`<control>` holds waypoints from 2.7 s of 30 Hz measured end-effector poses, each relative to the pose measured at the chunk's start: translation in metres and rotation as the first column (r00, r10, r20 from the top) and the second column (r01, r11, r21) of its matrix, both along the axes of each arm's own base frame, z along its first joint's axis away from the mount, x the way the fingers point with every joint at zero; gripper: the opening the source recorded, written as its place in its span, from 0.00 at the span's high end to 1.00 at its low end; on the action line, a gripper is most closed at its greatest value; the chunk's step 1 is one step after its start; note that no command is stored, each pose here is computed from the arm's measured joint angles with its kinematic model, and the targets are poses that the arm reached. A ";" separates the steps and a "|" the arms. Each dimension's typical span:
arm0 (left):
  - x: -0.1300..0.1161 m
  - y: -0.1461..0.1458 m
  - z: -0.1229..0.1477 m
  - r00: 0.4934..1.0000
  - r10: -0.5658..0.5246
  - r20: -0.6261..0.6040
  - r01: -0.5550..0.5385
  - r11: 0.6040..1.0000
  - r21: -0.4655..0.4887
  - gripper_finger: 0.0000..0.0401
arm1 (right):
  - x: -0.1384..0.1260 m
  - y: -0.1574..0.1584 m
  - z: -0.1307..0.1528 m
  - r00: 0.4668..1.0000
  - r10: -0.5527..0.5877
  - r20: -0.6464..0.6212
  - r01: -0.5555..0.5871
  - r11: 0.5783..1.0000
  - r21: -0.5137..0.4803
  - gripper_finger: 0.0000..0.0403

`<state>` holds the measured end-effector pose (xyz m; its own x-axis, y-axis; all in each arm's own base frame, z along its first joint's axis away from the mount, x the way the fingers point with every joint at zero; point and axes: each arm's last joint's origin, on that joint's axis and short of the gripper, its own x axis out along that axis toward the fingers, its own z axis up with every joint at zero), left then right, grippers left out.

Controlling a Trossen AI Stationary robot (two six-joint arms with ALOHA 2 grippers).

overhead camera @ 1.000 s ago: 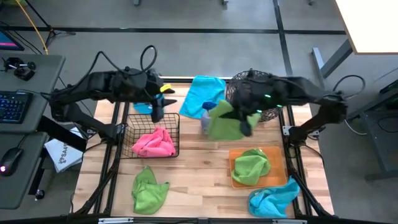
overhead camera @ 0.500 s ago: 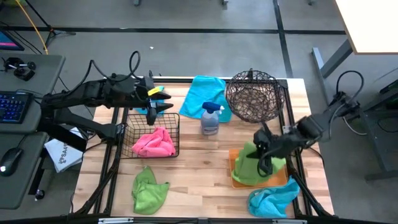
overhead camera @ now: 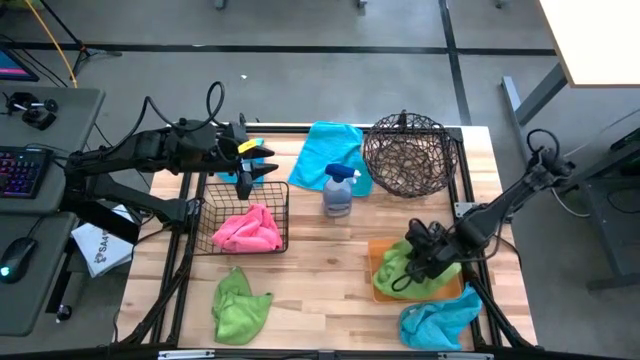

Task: Sort microfiber towel by color & place in baskets
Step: Put the top green microfiber cloth into the orange bin, then put the green microfiber cloth into the orange bin

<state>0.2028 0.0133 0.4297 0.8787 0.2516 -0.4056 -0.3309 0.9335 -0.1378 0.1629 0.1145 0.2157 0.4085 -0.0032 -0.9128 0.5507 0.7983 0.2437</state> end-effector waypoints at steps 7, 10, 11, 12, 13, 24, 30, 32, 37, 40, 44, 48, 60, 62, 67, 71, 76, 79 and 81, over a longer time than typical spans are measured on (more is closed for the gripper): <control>0.000 0.001 0.000 1.000 -0.004 -0.018 0.005 0.998 0.065 0.58 | -0.006 -0.003 -0.037 0.993 -0.077 -0.094 0.088 0.988 0.124 0.98; 0.000 0.001 0.000 1.000 -0.013 -0.027 0.016 0.995 0.095 0.58 | -0.005 -0.006 -0.041 0.984 -0.124 -0.124 0.144 0.975 0.169 0.93; 0.000 0.001 0.000 0.999 -0.016 -0.029 0.019 0.995 0.103 0.58 | -0.004 -0.007 -0.041 0.982 -0.130 -0.138 0.154 0.972 0.180 0.90; 0.000 0.001 0.000 0.999 -0.020 -0.032 0.023 0.994 0.110 0.58 | -0.004 -0.009 -0.041 0.980 -0.132 -0.150 0.159 0.968 0.193 0.87; 0.000 0.001 0.000 0.999 -0.023 -0.035 0.027 0.993 0.117 0.58 | -0.003 -0.010 -0.041 0.978 -0.131 -0.160 0.163 0.965 0.208 0.84; -0.001 0.001 0.000 0.999 -0.024 -0.034 0.028 0.992 0.121 0.58 | 0.013 -0.020 0.014 0.976 0.062 -0.207 -0.011 0.971 0.239 0.37; -0.001 0.001 0.000 0.999 -0.025 -0.035 0.029 0.992 0.121 0.58 | 0.011 -0.028 0.052 0.969 0.058 -0.241 -0.024 0.990 0.142 0.25; -0.001 0.001 0.000 0.999 -0.025 -0.036 0.029 0.992 0.121 0.58 | 0.011 -0.030 0.063 0.971 0.046 -0.234 -0.017 0.992 0.125 0.24; -0.001 0.001 0.000 0.999 -0.022 -0.033 0.026 0.993 0.115 0.58 | 0.016 -0.035 0.092 0.996 -0.034 -0.080 0.031 0.999 -0.040 0.24; 0.004 0.000 -0.002 1.000 -0.002 -0.025 0.004 0.998 0.056 0.58 | 0.020 -0.035 0.101 0.994 -0.084 0.067 0.095 0.979 -0.181 0.24; 0.021 -0.010 -0.013 0.992 -0.107 -0.060 0.103 0.993 -0.061 0.58 | 0.025 -0.038 0.104 0.980 -0.106 0.166 0.149 0.950 -0.275 0.24; 0.041 -0.037 -0.032 0.947 -0.286 -0.149 0.251 0.943 -0.216 0.58 | 0.030 -0.042 0.106 0.980 -0.064 0.189 0.125 0.935 -0.331 0.24; 0.016 -0.207 -0.094 0.635 -0.630 -0.447 0.258 0.718 -0.646 0.66 | 0.047 -0.056 0.113 0.962 -0.025 0.273 0.131 0.917 -0.377 0.24; 0.005 -0.231 -0.109 0.593 -0.621 -0.512 0.282 0.756 -0.591 0.67 | 0.050 -0.055 0.115 0.950 -0.023 0.310 0.137 0.925 -0.353 0.24; -0.010 -0.269 -0.149 0.483 -0.576 -0.659 0.381 0.816 -0.435 0.68 | 0.060 -0.049 0.123 0.907 -0.025 0.421 0.139 0.960 -0.242 0.24; -0.010 -0.283 -0.173 0.452 -0.517 -0.727 0.460 0.833 -0.307 0.68 | 0.068 -0.046 0.132 0.841 -0.094 0.532 0.176 0.979 -0.105 0.24; -0.016 -0.281 -0.191 0.452 -0.472 -0.757 0.450 0.853 -0.264 0.65 | 0.074 -0.042 0.141 0.770 -0.157 0.619 0.185 0.983 0.020 0.24; -0.022 -0.278 -0.193 0.450 -0.489 -0.747 0.453 0.846 -0.282 0.59 | 0.076 -0.042 0.144 0.751 -0.167 0.639 0.184 0.982 0.040 0.24; -0.026 -0.278 -0.194 0.456 -0.518 -0.723 0.452 0.835 -0.313 0.55 | 0.076 -0.042 0.144 0.751 -0.167 0.639 0.184 0.982 0.040 0.24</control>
